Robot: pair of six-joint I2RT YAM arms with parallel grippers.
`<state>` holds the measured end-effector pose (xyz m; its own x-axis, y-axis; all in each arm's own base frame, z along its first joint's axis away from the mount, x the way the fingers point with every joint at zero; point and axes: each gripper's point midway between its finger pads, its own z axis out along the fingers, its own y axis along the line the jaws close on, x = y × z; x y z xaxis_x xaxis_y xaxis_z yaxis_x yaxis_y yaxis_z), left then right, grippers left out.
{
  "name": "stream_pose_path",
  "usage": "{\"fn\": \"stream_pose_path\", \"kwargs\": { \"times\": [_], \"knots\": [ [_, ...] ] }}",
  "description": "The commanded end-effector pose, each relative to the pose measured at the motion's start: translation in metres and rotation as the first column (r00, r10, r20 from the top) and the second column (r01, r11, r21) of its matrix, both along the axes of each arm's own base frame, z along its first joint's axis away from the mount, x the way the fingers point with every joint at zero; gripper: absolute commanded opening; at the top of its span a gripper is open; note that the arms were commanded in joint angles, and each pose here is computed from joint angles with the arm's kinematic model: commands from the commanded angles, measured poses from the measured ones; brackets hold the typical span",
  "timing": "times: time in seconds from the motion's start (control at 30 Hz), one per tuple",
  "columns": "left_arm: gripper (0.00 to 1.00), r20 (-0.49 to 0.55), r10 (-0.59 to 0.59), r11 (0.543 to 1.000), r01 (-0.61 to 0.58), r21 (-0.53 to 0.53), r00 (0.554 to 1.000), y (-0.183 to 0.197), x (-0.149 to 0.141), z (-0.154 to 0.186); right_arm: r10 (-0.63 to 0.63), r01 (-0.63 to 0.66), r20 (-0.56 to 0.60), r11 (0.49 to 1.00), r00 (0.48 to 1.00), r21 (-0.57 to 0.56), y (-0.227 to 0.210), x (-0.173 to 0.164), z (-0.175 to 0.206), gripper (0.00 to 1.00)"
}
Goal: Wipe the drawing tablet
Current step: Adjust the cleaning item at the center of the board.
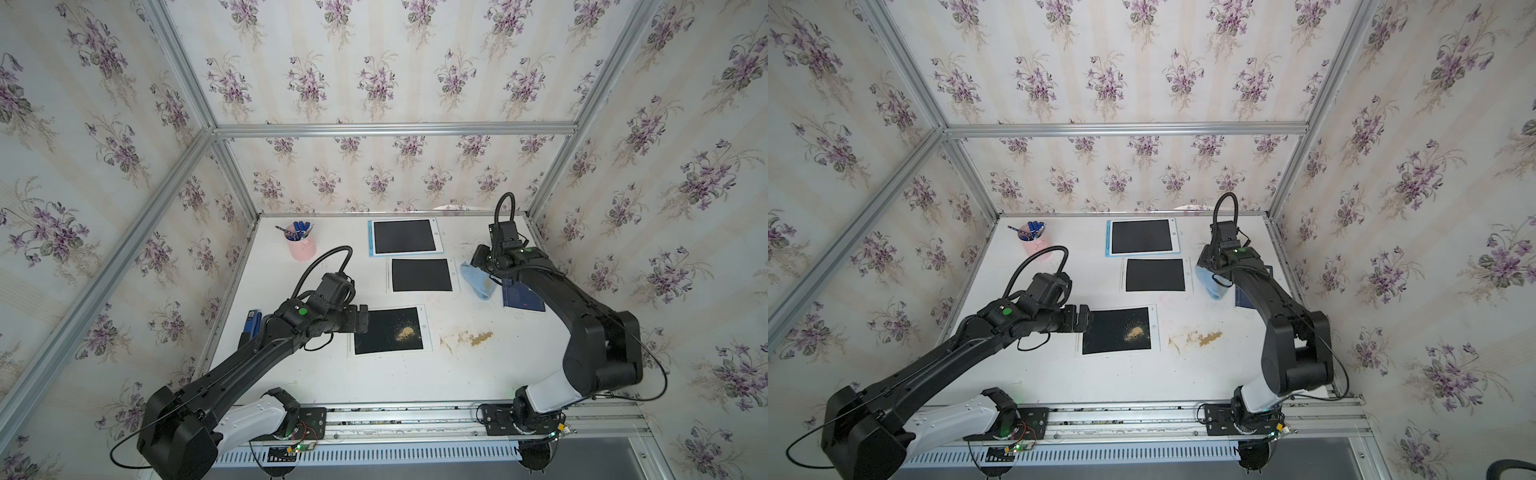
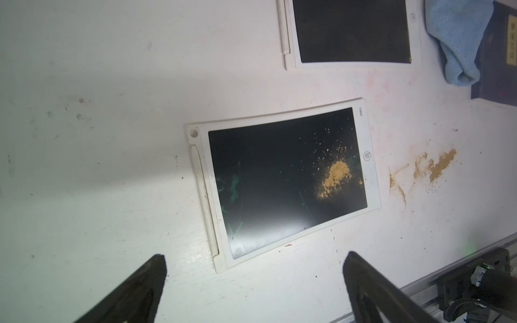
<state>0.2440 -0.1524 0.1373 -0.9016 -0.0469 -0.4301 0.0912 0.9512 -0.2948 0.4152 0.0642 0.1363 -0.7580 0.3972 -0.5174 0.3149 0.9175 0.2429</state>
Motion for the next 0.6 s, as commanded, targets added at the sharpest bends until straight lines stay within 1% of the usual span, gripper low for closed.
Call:
{"fn": "stream_pose_path", "kwargs": {
  "times": [0.0, 0.1, 0.17, 0.23, 0.3, 0.43, 0.53, 0.57],
  "knots": [
    [1.0, 0.029, -0.088, 0.995, 0.09, -0.052, 0.996, -0.013, 0.011, 0.01, -0.017, 0.013, -0.051, 0.997, 0.999, -0.079, -0.01, 0.019, -0.019, 0.59],
    [1.0, 0.05, -0.101, 0.993, 0.103, -0.051, 0.994, -0.018, 0.022, 0.013, -0.02, 0.01, -0.091, 0.994, 0.996, -0.105, -0.009, 0.038, -0.038, 0.55],
    [1.0, 0.045, -0.105, 0.991, 0.108, -0.077, 0.993, -0.023, 0.026, 0.009, -0.033, 0.017, -0.114, 0.991, 0.993, -0.132, -0.011, 0.05, -0.047, 0.53],
    [1.0, 0.036, -0.121, 0.985, 0.124, -0.117, 0.992, -0.033, 0.029, 0.006, -0.037, 0.013, -0.137, 0.986, 0.99, -0.169, -0.014, 0.062, -0.056, 0.53],
    [1.0, 0.022, -0.132, 0.982, 0.134, -0.136, 0.991, -0.039, 0.033, 0.001, -0.037, 0.004, -0.162, 0.98, 0.986, -0.197, -0.015, 0.07, -0.063, 0.53],
    [1.0, -0.006, -0.155, 0.978, 0.153, -0.141, 0.988, -0.045, 0.04, -0.011, -0.04, -0.013, -0.199, 0.966, 0.979, -0.259, -0.02, 0.075, -0.077, 0.53],
    [1.0, -0.021, -0.154, 0.979, 0.15, -0.137, 0.988, -0.044, 0.047, -0.017, -0.01, -0.055, -0.216, 0.955, 0.976, -0.293, -0.015, 0.073, -0.082, 0.53],
    [1.0, -0.031, -0.16, 0.976, 0.153, -0.153, 0.987, -0.046, 0.046, -0.018, 0.005, -0.073, -0.226, 0.953, 0.974, -0.294, -0.012, 0.072, -0.085, 0.53]
  ]
}}
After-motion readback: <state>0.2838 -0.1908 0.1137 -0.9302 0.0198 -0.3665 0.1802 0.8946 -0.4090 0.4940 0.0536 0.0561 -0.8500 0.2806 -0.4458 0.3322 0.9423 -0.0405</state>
